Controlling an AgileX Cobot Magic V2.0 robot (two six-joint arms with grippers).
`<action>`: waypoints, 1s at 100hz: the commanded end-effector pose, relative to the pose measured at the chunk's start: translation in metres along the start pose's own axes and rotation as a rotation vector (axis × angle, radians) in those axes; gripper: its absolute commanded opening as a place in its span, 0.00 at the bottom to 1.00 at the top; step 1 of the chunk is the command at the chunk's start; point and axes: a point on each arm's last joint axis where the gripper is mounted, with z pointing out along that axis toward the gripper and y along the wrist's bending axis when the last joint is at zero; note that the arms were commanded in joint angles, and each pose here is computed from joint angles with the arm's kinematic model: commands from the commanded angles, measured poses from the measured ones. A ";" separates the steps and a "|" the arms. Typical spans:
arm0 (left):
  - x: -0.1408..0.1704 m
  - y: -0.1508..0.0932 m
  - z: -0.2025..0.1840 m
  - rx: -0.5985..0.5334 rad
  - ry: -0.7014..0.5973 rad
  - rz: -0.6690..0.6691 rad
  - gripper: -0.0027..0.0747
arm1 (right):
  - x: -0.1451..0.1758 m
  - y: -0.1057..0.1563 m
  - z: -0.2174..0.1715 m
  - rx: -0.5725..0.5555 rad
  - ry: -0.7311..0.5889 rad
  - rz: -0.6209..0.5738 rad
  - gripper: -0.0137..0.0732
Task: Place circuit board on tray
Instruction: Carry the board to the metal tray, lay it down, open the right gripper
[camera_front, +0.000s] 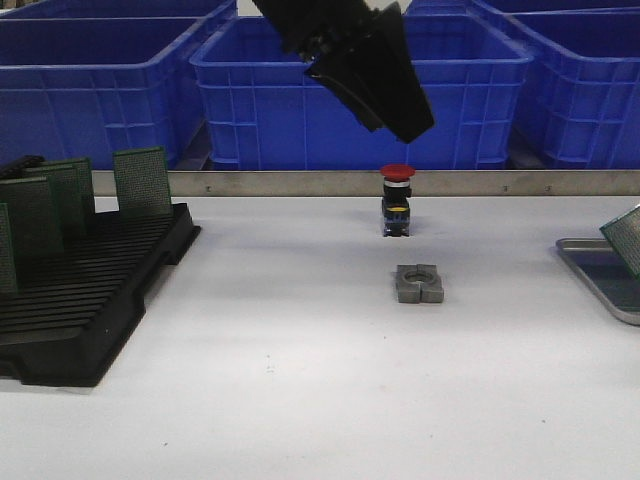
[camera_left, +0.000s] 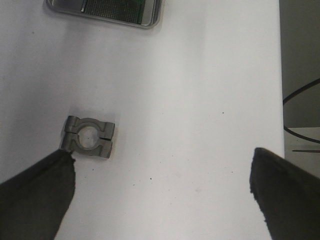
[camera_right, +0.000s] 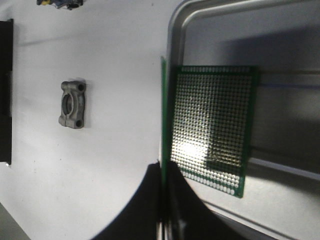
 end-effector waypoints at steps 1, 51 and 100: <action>-0.023 -0.023 -0.032 0.010 -0.090 0.038 0.89 | -0.010 0.014 -0.016 -0.014 -0.057 -0.027 0.08; -0.023 -0.023 -0.032 0.010 -0.090 0.038 0.89 | -0.008 0.007 -0.009 -0.018 -0.040 0.004 0.29; -0.023 -0.023 -0.032 0.010 -0.090 0.038 0.89 | -0.011 0.003 -0.009 0.025 -0.071 0.005 0.74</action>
